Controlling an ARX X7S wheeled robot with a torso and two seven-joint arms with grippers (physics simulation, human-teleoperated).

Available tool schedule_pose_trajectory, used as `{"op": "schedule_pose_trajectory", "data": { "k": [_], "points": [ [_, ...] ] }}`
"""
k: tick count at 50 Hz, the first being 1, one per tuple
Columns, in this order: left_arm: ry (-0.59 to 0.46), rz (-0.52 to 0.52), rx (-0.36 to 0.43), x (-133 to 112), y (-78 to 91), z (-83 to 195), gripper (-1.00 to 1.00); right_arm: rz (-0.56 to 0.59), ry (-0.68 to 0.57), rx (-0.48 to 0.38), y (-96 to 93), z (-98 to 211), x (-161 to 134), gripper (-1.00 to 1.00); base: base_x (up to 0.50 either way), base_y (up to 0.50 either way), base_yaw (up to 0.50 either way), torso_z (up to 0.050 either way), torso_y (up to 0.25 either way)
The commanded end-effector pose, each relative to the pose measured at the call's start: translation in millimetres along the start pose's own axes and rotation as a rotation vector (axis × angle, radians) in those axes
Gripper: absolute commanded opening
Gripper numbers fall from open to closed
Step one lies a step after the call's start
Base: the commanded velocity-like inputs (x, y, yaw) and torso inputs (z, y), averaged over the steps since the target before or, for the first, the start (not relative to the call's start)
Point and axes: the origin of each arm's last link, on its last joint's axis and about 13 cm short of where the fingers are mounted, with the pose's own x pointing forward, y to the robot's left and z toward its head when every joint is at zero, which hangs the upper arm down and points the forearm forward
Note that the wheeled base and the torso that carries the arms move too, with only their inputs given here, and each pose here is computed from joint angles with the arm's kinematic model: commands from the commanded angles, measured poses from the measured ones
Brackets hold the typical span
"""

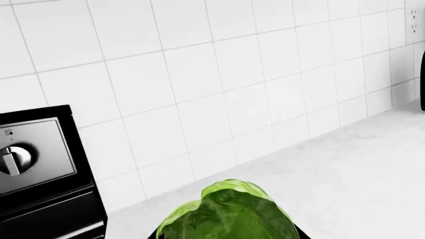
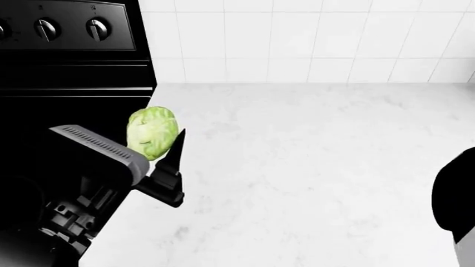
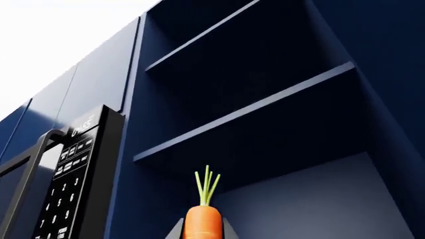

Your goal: Pick the brussel sprout, carrot from the counter and place them in the cabinet. Then close the cabinet.

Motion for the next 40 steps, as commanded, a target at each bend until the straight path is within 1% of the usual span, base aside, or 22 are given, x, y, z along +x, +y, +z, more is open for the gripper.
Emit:
{"op": "schedule_pose_trajectory", "data": {
  "k": [1,4,10,21,23,26,28,32,36,40],
  "points": [
    [-0.008,0.007,-0.004,-1.2,1.3,1.9,-1.00,-0.082,-0.032,-0.111,-12.9,6.6,27.0,-1.00,0.00,0.00,0.00,0.000,0.000],
    [-0.007,0.009,-0.004,-1.3,1.8,1.5,-1.00,-0.107,-0.018,-0.166,-19.9,4.6,33.5,-1.00,0.00,0.00,0.00,0.000,0.000],
    [-0.003,0.006,-0.001,0.1,1.2,0.9,-1.00,-0.111,-0.007,-0.218,-28.0,0.8,46.5,-1.00,0.00,0.00,0.00,0.003,0.000],
    [-0.003,0.004,-0.001,0.4,0.7,0.9,-1.00,-0.108,-0.005,-0.230,-29.4,-0.8,49.1,-1.00,0.00,0.00,0.00,0.000,0.000],
    [-0.005,0.001,-0.002,0.7,-0.1,0.8,-1.00,-0.106,-0.012,-0.233,-30.0,1.3,54.5,-1.00,0.00,0.00,0.00,0.000,0.000],
    [-0.003,-0.002,-0.004,1.7,-1.2,-1.1,-1.00,-0.103,-0.026,-0.222,-33.0,3.3,65.5,-1.00,0.00,0.00,0.00,0.000,0.000],
    [-0.001,-0.004,-0.004,1.9,-1.4,-1.6,-1.00,-0.103,-0.028,-0.199,-35.4,2.7,73.4,-1.00,0.00,0.00,0.00,0.000,0.000],
    [-0.001,-0.003,-0.003,1.6,-0.4,-1.4,-1.00,-0.098,-0.039,-0.118,-37.6,0.4,87.2,-1.00,0.00,0.00,0.00,0.000,0.000],
    [0.002,0.001,-0.002,0.9,0.8,-2.6,-1.00,-0.069,-0.061,-0.060,-34.0,1.7,98.3,-1.00,0.00,0.00,0.00,0.000,0.000],
    [0.003,0.003,-0.002,0.6,1.1,-2.8,-1.00,-0.041,-0.079,-0.031,-28.3,6.6,107.6,-1.00,0.00,0.00,0.00,0.000,0.000]
  ]
}}
